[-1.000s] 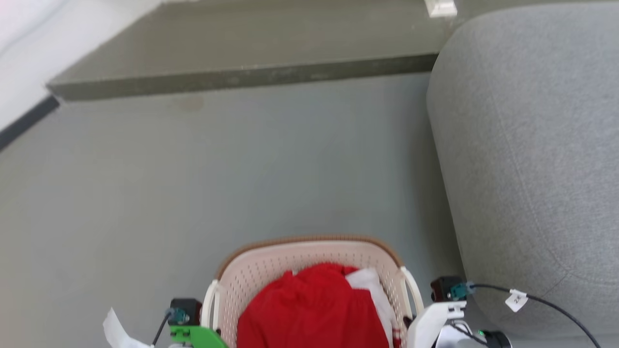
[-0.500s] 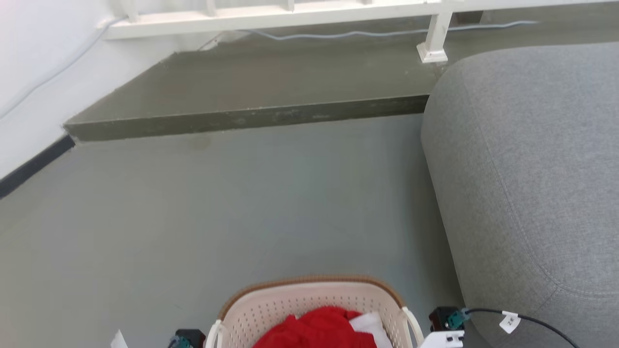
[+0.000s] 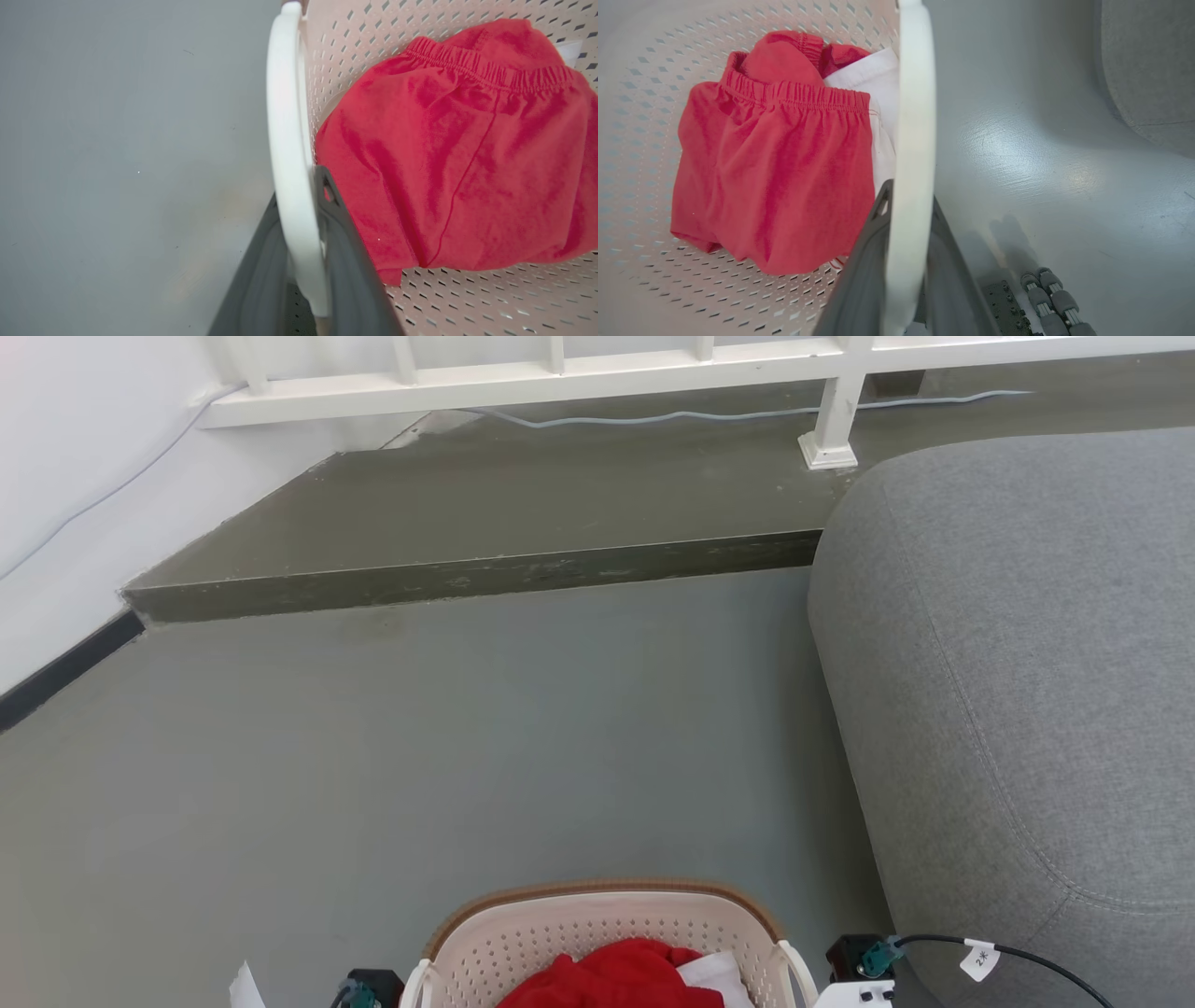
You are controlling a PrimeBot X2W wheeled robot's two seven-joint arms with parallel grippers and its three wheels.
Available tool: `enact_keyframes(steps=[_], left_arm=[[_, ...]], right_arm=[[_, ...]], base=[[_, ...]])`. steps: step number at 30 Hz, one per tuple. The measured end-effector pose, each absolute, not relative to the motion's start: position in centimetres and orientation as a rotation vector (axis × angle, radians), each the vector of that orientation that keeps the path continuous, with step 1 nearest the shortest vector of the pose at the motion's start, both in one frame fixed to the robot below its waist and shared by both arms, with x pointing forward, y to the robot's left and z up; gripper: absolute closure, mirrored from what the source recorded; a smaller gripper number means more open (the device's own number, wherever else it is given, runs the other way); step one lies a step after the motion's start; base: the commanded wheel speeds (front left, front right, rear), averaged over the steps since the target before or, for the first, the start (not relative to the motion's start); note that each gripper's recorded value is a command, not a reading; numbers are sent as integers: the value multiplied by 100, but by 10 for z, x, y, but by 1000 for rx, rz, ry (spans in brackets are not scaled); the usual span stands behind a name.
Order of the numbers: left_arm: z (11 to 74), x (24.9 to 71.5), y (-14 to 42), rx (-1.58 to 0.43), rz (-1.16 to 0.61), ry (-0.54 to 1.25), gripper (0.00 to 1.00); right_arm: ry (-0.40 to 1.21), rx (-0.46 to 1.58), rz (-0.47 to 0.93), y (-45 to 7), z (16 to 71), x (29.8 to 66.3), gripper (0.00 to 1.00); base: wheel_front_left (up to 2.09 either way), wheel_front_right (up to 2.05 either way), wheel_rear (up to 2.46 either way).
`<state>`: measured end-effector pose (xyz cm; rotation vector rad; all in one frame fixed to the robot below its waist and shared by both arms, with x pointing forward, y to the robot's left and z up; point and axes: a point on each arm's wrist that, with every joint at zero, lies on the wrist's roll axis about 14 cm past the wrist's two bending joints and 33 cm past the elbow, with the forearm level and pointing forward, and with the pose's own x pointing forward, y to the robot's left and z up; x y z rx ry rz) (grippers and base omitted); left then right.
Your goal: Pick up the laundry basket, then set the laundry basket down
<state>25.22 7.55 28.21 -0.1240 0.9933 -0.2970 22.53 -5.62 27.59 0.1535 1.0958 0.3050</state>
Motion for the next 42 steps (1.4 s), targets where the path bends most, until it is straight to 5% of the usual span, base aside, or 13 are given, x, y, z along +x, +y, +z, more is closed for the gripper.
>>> enact_keyframes(steps=[42], left_arm=[[281,259,72,-143,-272,1002,100]], right_arm=[[1085,150,298,-59,277,242,100]], base=[[0,0,0]])
